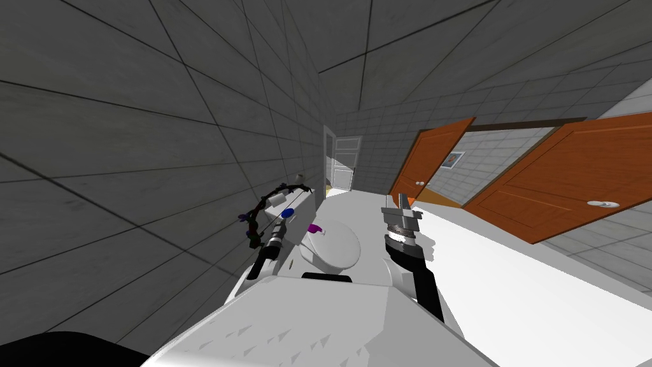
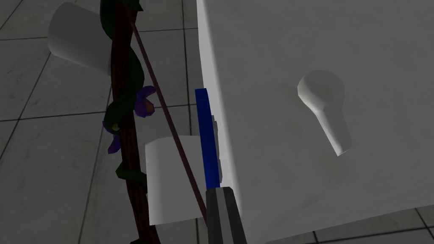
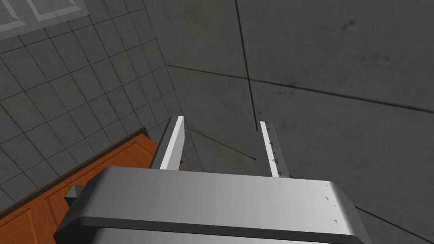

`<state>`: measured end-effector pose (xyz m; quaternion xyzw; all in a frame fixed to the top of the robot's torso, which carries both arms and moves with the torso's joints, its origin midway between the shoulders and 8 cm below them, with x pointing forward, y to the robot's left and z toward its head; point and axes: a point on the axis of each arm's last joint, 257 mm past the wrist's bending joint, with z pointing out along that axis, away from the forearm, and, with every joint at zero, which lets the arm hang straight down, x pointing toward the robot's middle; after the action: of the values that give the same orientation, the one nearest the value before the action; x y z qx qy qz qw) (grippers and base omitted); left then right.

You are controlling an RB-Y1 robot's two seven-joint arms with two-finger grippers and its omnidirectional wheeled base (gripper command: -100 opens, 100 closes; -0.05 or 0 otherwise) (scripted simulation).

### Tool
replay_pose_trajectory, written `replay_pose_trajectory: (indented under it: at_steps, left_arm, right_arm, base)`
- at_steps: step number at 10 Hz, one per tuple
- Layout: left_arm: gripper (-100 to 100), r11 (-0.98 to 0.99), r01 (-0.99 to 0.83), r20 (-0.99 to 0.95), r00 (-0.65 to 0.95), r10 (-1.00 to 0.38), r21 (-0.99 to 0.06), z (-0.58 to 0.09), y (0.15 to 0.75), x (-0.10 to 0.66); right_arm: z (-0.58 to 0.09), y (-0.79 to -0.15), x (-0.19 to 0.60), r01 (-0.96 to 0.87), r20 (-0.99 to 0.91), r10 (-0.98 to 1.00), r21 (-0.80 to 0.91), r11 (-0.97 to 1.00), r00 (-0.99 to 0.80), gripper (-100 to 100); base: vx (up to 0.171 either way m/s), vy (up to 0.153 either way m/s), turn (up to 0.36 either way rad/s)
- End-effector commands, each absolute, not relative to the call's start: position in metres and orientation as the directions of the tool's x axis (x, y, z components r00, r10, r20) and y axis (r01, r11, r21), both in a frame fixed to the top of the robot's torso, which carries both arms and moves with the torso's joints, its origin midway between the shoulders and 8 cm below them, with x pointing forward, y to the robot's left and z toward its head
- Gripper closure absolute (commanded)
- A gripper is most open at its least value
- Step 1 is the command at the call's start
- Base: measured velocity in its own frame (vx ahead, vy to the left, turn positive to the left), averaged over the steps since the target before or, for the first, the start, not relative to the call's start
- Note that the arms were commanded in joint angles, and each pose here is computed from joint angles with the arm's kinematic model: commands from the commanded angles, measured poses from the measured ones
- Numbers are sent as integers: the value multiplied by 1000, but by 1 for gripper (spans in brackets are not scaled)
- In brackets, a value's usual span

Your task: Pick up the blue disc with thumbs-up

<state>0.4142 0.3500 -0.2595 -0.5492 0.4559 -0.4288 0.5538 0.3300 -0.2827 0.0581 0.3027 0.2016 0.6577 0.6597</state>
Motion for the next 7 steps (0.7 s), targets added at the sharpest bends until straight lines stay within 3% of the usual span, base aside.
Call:
replay_pose_trajectory:
  at_steps: [1, 3, 7]
  left_arm:
    - [100, 29, -26, -34, 217, -976, -999, -259, 350, 414]
    - [-100, 57, -51, -66, 203, -977, -997, -268, 356, 413]
    - [-100, 83, -131, -106, 182, -978, -988, -303, 364, 406]
  right_arm:
    - [58, -283, 330, -746, 132, 990, 665, -48, 54, 0]
    - [58, -283, 330, -746, 132, 990, 665, -48, 54, 0]
    - [58, -283, 330, -746, 132, 990, 665, -48, 54, 0]
  base:
    - [0, 0, 0]
    - [-4, 3, 1]
    - [-14, 11, -6]
